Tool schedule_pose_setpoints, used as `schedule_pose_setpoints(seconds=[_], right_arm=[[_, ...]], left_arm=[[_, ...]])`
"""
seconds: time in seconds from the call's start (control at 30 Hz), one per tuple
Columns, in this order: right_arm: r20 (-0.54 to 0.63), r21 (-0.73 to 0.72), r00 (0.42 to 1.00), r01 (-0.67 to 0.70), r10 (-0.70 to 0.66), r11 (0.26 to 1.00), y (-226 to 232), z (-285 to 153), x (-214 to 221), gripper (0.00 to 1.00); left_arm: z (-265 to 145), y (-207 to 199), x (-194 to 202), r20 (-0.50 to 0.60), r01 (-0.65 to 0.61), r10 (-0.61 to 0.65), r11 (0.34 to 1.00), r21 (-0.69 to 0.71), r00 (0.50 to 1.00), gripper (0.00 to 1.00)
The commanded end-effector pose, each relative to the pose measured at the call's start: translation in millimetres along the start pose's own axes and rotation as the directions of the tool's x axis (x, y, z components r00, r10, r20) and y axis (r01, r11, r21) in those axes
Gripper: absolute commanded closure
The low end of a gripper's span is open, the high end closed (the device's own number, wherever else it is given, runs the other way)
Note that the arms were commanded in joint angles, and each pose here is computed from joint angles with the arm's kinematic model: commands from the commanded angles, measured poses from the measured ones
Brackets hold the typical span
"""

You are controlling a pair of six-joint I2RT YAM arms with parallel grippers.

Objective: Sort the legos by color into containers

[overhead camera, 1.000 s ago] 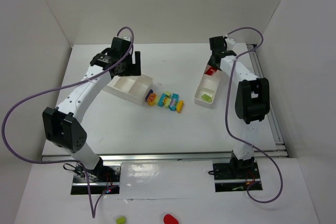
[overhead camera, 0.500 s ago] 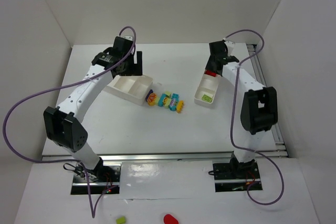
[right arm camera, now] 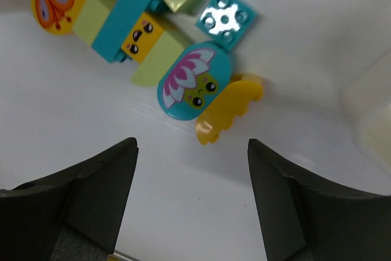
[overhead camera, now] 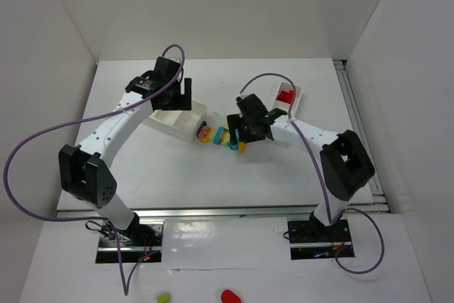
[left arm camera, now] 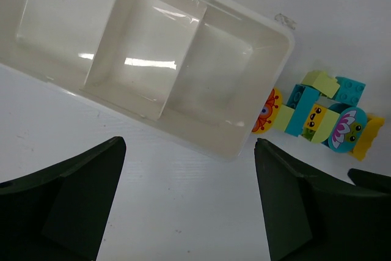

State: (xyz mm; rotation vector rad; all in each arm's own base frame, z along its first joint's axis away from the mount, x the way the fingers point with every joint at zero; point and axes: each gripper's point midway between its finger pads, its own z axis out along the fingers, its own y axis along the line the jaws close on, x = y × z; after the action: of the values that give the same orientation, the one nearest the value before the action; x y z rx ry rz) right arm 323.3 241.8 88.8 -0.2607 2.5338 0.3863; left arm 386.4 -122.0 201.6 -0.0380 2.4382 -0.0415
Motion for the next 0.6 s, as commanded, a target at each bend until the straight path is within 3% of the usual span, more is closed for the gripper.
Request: schedule_pose_setpoints(seconds=[0.0,0.23,0.4,0.57], right_arm=[[-0.026,-0.051,0.998,0.051,-0.053,0.997,23,3,1,0.2],[-0.077,0.1,0.993,0.097,-0.09,0.99,5,29,-13,0.16],[-0.068,0.224,0.997,0.036,-0.022,0.974,-13,45,-13,0.16],[-0.099,0.234,0.995,0.017,0.006,0.972,-25,55,11,0.21]], left_arm=[[-13,-3,-5,0.034,0.015,-0.016,0.999,0.033,0.999,0.05],[-10,-10,15,-0.021,0.029,-0.027,0.996,0.079,0.999,0.07],[-6,-36,35,-0.104,0.035,-0.014,0.979,0.201,0.994,0.11],[-8,-75,50,-0.137,0.015,0.04,0.926,0.378,0.99,0.16]])
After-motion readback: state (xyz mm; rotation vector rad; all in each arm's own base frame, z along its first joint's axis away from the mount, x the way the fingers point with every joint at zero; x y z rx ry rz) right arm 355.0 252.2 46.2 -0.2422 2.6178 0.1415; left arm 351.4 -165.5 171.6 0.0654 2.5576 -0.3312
